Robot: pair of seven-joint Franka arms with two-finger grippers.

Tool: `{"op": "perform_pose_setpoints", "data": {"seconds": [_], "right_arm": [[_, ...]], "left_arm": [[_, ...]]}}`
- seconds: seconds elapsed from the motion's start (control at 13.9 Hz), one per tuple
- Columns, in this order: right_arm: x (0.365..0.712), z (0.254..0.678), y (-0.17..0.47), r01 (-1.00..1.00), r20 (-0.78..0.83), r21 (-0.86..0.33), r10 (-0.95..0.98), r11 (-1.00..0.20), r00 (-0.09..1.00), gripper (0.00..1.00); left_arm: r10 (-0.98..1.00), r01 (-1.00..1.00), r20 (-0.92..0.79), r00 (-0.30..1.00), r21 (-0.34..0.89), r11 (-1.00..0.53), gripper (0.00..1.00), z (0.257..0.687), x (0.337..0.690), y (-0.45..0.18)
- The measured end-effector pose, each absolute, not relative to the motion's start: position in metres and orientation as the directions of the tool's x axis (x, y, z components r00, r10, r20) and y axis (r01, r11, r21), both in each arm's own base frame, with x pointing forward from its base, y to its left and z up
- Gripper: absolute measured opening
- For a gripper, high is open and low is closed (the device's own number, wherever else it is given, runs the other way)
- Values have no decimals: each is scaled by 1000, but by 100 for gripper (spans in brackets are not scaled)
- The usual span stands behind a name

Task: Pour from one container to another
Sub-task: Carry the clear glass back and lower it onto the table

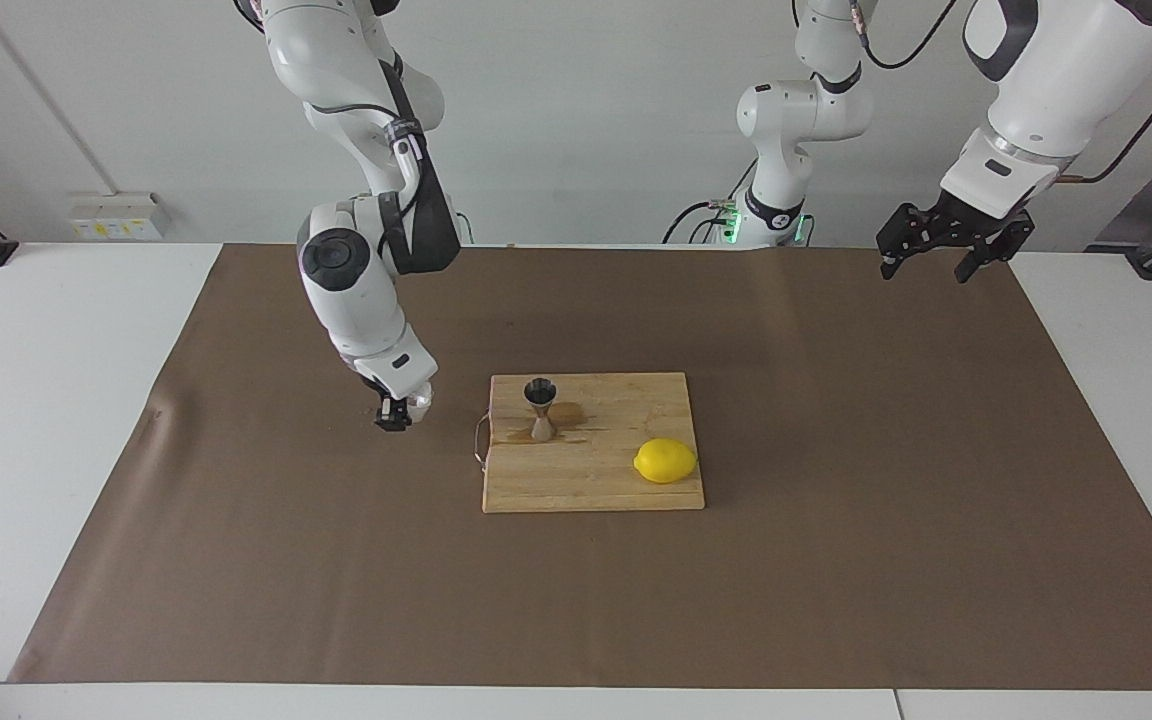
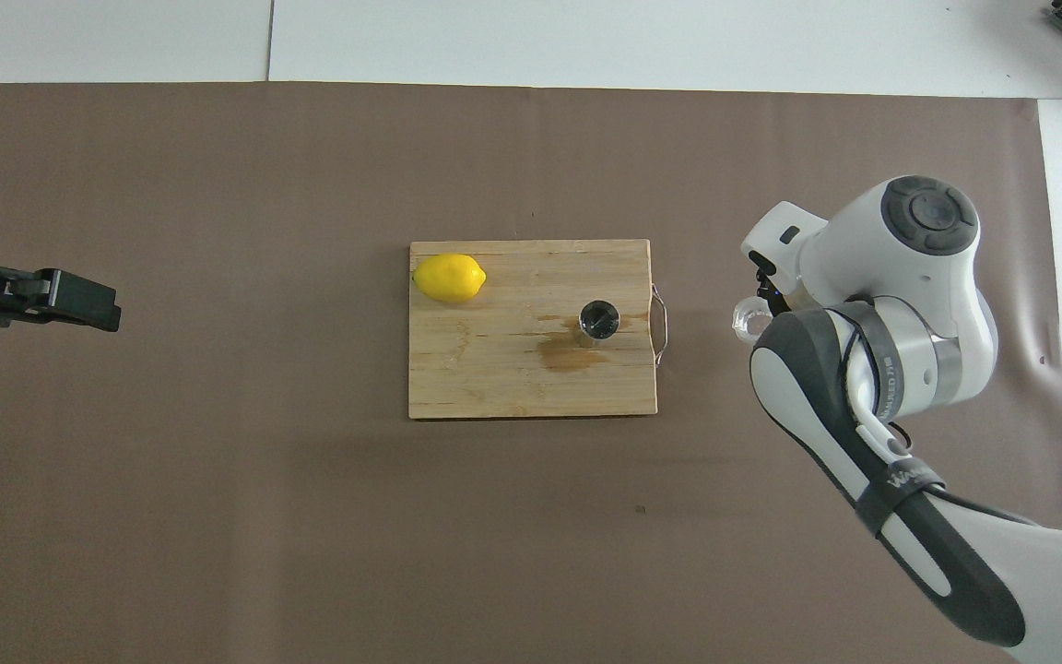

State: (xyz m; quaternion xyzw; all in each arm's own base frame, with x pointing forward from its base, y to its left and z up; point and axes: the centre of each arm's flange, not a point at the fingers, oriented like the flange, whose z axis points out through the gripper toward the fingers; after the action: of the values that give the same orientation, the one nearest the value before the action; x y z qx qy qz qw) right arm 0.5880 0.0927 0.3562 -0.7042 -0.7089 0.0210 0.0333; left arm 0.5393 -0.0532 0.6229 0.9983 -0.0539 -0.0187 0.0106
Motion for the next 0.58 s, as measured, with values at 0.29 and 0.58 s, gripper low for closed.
{"op": "perform_pose_setpoints", "data": {"seconds": [0.29,0.58], "right_arm": [[582,333,54,996,91,-82,996,31,-23,51],[573,315,34,995,144,-93,989,47,-33,51]], "left_arm": [[-108,-107,-36,993,23,-994,100,623,539,-53],[-108,-107,-36,993,23,-994,100,623,539,-53]]}}
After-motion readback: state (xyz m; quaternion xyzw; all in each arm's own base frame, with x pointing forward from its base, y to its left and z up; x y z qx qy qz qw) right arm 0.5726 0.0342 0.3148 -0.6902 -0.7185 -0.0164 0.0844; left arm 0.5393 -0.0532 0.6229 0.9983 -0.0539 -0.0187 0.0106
